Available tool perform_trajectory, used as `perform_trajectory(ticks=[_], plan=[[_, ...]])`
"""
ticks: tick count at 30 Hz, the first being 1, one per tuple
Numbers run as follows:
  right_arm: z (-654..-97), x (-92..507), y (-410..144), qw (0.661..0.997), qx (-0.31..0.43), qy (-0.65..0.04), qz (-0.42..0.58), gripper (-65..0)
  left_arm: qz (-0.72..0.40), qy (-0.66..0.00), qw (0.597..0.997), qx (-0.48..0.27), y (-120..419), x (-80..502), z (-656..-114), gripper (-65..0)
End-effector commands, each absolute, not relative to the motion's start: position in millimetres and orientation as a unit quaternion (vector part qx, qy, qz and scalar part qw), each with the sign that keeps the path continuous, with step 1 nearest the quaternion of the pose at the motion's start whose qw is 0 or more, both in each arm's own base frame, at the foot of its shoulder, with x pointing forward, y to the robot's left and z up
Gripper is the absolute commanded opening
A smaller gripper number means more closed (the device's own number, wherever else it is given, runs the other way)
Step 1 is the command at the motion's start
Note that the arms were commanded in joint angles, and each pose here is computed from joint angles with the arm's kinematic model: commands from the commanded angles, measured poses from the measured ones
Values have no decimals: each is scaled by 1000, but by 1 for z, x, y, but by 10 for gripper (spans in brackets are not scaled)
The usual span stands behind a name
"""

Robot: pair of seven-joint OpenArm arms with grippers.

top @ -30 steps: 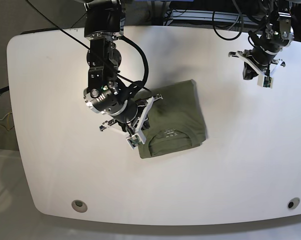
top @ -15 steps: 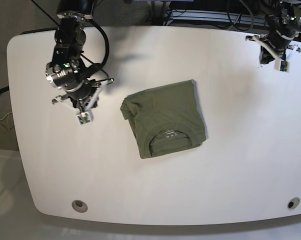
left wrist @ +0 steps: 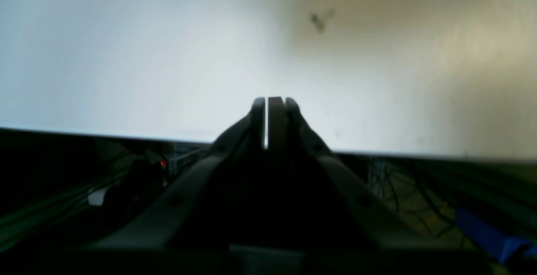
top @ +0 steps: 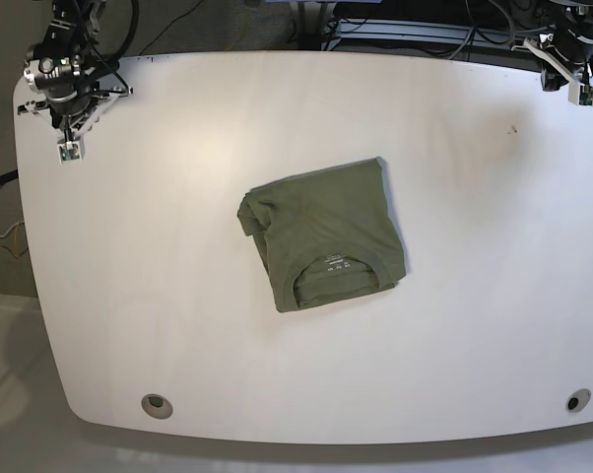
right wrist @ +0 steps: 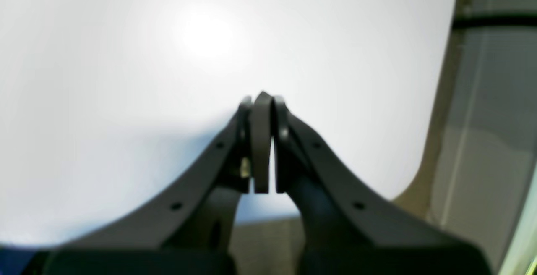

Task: Fold the T-shirt properly

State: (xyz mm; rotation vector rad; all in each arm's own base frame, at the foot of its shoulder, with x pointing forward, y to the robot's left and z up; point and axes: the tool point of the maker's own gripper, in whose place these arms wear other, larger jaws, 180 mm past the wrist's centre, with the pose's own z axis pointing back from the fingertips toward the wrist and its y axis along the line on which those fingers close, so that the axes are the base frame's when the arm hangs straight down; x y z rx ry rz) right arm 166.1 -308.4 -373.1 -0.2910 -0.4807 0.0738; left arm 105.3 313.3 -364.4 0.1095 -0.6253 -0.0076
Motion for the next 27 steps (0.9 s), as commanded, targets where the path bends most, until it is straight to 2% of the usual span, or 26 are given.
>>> perform_trajectory(ticks=[1,8,15,20,27], plan=[[-364,150,-326,955,-170,-241,35,-650,-6,-306,949,69,314,100,-364,-650],[-367,102,-348,955,-194,-223,20,-650,-30,-254,964,79,294,68,-390,-650],[-383,45,-364,961,-199,-189,-18,-650,-90,-170,980,58,258,22,-426,-650],[-420,1,-368,972,-173,-153,-45,-650,-86,-153,984,39,235,1,-460,-650],[-495,-57,-337,987,-84,-110,-83,-650,-90,-110,990,-5,214,-29,-520,-650]])
